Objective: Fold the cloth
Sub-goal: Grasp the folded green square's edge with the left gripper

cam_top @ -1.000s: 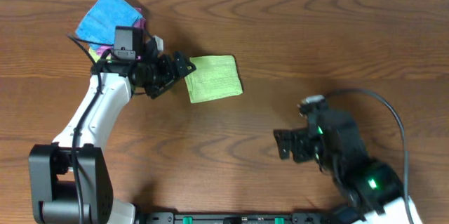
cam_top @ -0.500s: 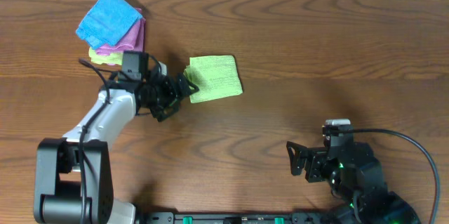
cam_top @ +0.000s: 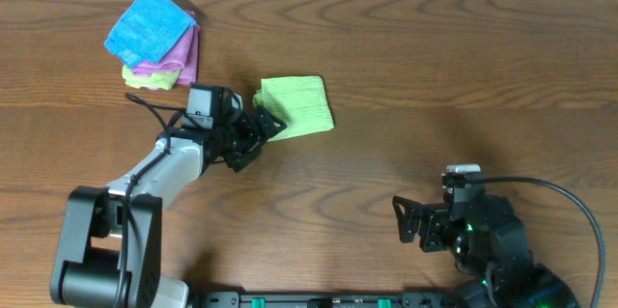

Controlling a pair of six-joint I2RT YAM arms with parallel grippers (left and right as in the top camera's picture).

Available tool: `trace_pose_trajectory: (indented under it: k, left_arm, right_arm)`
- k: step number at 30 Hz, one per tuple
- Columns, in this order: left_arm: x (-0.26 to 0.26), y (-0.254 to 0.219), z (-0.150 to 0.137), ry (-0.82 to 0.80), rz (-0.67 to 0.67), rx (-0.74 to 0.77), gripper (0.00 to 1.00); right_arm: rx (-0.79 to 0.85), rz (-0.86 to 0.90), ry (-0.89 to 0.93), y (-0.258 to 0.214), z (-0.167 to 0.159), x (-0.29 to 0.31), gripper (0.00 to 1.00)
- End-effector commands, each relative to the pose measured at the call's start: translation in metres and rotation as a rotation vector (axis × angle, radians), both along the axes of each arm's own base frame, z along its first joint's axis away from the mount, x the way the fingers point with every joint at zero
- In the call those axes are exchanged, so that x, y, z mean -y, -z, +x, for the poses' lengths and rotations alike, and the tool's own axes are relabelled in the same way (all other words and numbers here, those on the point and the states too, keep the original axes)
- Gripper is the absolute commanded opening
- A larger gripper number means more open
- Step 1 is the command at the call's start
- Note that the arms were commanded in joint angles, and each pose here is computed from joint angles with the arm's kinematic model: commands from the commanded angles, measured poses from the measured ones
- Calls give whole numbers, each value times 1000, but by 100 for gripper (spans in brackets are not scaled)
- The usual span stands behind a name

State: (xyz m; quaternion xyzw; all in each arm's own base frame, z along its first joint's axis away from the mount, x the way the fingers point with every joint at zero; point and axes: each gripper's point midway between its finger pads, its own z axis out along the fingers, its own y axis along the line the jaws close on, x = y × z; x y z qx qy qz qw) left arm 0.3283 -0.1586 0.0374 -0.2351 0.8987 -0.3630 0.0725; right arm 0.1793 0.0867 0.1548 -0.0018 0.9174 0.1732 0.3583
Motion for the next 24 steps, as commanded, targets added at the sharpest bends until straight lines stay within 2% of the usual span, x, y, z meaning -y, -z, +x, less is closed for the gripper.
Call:
trace_pose_trajectory:
  k: [1,9,22,24]
  left_arm:
    - [-3,10,1,-38,62,-12,95]
    - [-5,15,5,-69,106,-3,95]
    - [6,40,14,-82,52,-35,95]
    - [7,47,14,-86,56,-42,99]
  right_arm:
    - [-13,8,10,3,-1,1,99]
    - [-13,8,10,3,-1,1,99]
    - [-13,8,10,3,-1,1,99]
    - [-13,8,10,3,-1,1,99]
